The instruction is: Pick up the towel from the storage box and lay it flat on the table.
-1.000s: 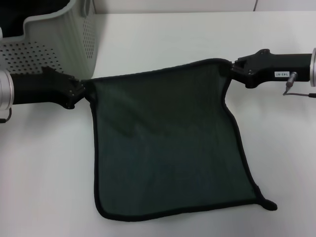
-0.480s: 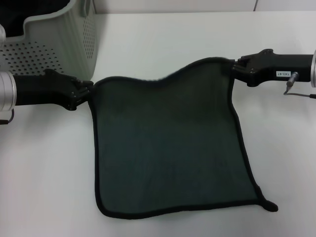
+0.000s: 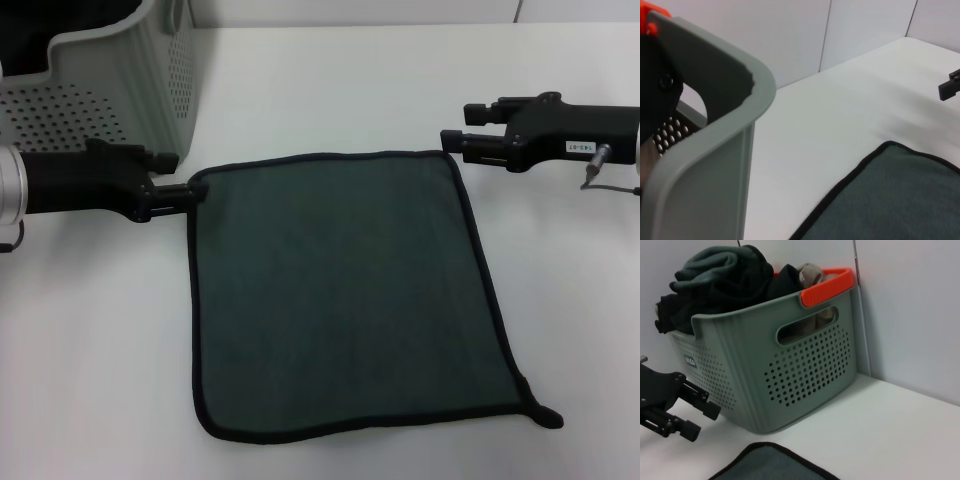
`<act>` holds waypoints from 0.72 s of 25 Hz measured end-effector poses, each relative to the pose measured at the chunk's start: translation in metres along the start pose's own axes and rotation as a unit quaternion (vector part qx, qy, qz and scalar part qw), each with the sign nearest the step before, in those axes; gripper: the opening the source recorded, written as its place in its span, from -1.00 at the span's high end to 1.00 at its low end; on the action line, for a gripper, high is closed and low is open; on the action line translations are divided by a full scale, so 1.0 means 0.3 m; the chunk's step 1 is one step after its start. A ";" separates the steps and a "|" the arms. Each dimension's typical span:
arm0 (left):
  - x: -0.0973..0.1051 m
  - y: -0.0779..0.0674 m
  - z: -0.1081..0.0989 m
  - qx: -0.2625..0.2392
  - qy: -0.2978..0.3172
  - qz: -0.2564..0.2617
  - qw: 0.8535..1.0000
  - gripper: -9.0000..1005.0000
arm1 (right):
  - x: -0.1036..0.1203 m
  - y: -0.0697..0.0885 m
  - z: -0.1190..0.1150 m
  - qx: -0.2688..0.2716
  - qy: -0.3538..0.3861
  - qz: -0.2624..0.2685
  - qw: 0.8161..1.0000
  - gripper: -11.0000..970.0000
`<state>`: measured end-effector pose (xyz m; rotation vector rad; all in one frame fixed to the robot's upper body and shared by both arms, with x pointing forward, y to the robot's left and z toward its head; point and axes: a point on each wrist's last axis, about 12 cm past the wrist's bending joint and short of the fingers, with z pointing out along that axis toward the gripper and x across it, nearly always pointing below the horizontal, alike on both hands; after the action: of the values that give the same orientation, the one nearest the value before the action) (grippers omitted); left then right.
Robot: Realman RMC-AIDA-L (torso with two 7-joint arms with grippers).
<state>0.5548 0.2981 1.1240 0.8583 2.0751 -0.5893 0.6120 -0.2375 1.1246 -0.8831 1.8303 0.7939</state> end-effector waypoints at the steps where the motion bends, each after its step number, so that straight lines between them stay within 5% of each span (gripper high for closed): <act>1: 0.000 -0.001 -0.001 0.002 -0.001 0.001 1.000 0.19 | 0.004 0.001 -0.006 0.001 -0.001 0.001 1.000 0.28; 5: 0.004 -0.042 -0.010 0.052 -0.024 0.024 0.998 -0.10 | 0.027 0.037 -0.032 -0.031 -0.016 0.000 0.999 -0.10; 8: 0.017 -0.102 -0.036 0.116 -0.065 0.062 0.989 -0.09 | 0.061 0.127 -0.077 -0.114 -0.076 -0.031 0.990 -0.33; 12: 0.045 -0.182 -0.091 0.214 -0.158 0.107 0.958 -0.09 | 0.124 0.246 -0.121 -0.200 -0.136 -0.050 0.969 -0.61; 16: 0.089 -0.214 -0.154 0.287 -0.250 0.117 0.917 -0.08 | 0.175 0.332 -0.119 -0.248 -0.155 -0.056 0.955 -0.81; 18: 0.108 -0.213 -0.165 0.297 -0.264 0.108 0.911 -0.08 | 0.183 0.358 -0.103 -0.258 -0.160 -0.055 0.951 -0.81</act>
<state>0.4682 0.3001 1.1332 1.0966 1.2934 -1.2109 0.4912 -0.2184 1.1014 -1.0964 1.2928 1.2928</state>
